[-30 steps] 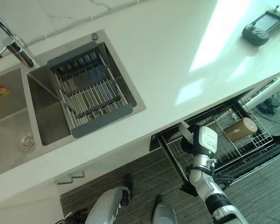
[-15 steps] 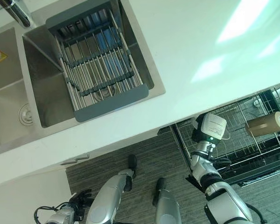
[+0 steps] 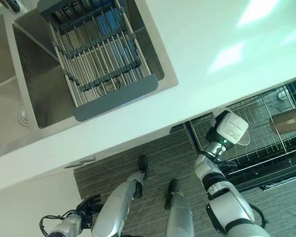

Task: Place the dishes in the dishwasher.

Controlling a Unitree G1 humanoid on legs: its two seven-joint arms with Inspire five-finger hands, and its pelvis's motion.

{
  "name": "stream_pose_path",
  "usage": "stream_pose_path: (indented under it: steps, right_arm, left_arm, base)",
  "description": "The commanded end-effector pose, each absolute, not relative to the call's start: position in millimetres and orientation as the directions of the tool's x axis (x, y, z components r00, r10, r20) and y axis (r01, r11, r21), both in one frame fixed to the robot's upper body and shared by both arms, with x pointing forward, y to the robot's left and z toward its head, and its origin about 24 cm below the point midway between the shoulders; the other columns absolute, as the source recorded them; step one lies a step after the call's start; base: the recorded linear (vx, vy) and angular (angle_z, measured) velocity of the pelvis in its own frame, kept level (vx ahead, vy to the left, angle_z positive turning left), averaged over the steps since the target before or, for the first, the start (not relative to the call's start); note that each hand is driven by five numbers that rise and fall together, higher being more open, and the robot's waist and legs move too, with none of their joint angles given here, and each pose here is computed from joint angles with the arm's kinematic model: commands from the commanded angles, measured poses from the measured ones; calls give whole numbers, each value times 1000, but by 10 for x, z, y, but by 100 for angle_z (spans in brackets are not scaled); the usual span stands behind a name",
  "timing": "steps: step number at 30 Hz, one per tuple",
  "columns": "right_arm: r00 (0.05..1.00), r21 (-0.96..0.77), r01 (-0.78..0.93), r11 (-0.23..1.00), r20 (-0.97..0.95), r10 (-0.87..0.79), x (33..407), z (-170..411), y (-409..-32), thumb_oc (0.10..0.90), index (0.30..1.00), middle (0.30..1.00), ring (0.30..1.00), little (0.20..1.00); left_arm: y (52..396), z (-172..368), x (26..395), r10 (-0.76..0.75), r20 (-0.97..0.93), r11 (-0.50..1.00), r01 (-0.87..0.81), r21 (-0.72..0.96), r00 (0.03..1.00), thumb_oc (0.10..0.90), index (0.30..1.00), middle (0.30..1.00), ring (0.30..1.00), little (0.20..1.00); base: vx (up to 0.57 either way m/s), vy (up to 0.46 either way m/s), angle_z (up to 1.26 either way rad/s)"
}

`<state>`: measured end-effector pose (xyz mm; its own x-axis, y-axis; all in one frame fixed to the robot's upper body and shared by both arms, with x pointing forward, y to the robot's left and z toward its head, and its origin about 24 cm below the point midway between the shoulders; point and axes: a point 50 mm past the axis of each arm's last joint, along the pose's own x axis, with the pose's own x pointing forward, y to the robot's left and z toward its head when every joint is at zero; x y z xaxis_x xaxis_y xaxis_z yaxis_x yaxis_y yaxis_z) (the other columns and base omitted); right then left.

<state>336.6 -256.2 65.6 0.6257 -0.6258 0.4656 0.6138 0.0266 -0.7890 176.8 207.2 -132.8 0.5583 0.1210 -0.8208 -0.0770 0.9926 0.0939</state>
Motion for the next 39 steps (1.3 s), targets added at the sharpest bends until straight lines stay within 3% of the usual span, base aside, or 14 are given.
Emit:
stream_pose_path:
  steps: [1, 2, 5, 8, 11, 12, 15, 17, 19, 24, 28, 32, 39]
  right_arm:
    - [400, -726, 682, -93, 476, -783, 3233, 836, -3061, 624, 636, 636, 636, 636]
    - [380, -718, 689, -101, 476, -793, 3219, 828, -3069, 800, 900, 900, 900, 900]
    - [411, -680, 733, 13, 428, -805, 3274, 835, -3031, 800, 900, 900, 900, 900]
    - [596, -720, 656, 228, 308, -741, 3422, 799, -2888, 800, 900, 900, 900, 900]
    - [711, -771, 523, 364, 158, -685, 3444, 642, -2838, 800, 900, 900, 900, 900]
    - [769, -797, 410, 443, 41, -638, 3453, 552, -2833, 800, 900, 900, 900, 900]
    - [781, -745, 259, 615, -213, -587, 3417, 356, -2827, 800, 900, 900, 900, 900]
    - [766, -490, -18, 871, -566, -303, 3364, 89, -2683, 800, 900, 900, 900, 900]
    - [770, -417, -64, 907, -598, -221, 3368, 60, -2618, 800, 900, 900, 900, 900]
    - [772, -576, -42, 817, -537, -339, 3406, 220, -2810, 800, 900, 900, 900, 900]
    - [686, -619, -196, 761, -641, -344, 3342, 192, -2900, 800, 900, 900, 900, 900]
    - [559, -520, -327, 789, -780, -282, 3192, 88, -2993, 800, 900, 900, 900, 900]
    - [614, -584, -311, 749, -726, -311, 3240, 227, -3113, 800, 900, 900, 900, 900]
  left_arm:
    - [2000, -1407, 1636, 128, -849, 992, -78, 102, 513, 800, 900, 900, 900, 900]
    - [1987, -1411, 1634, 123, -851, 992, -73, 100, 511, 800, 900, 900, 900, 900]
    - [1936, -1423, 1626, 109, -852, 994, -56, 94, 513, 800, 900, 900, 900, 900]
    - [1915, -1405, 1653, 90, -844, 996, -67, 64, 529, 800, 900, 900, 900, 900]
    - [1925, -1387, 1674, 86, -842, 996, -77, 54, 532, 800, 900, 900, 900, 900]
    - [1952, -1380, 1677, 88, -843, 996, -71, 59, 531, 800, 900, 900, 900, 900]
    - [1991, -1371, 1681, 91, -845, 996, -62, 69, 527, 800, 900, 900, 900, 900]
    - [2096, -1339, 1704, 103, -847, 995, -63, 82, 521, 800, 900, 900, 900, 900]
    - [2164, -1306, 1737, 110, -848, 994, -53, 96, 518, 800, 900, 900, 900, 900]
    - [2186, -1302, 1730, 109, -847, 993, -28, 111, 520, 800, 900, 900, 900, 900]
    - [2190, -1301, 1731, 109, -844, 992, -3, 126, 524, 800, 900, 900, 900, 900]
    - [2277, -1263, 1768, 125, -841, 988, 11, 153, 526, 800, 900, 900, 900, 900]
    - [2382, -1210, 1805, 142, -830, 984, 10, 175, 539, 800, 900, 900, 900, 900]
  base:
    - [-18, 48, -4]
    - [-11, 36, -4]
    - [-3, 12, -3]
    - [0, 0, 0]
    - [1, -22, -3]
    - [-5, -39, 1]
    - [1, -35, 6]
    - [9, -57, 6]
    - [23, -71, 3]
    - [15, -51, 2]
    - [12, -8, -1]
    - [28, -68, 9]
    - [23, -69, 7]
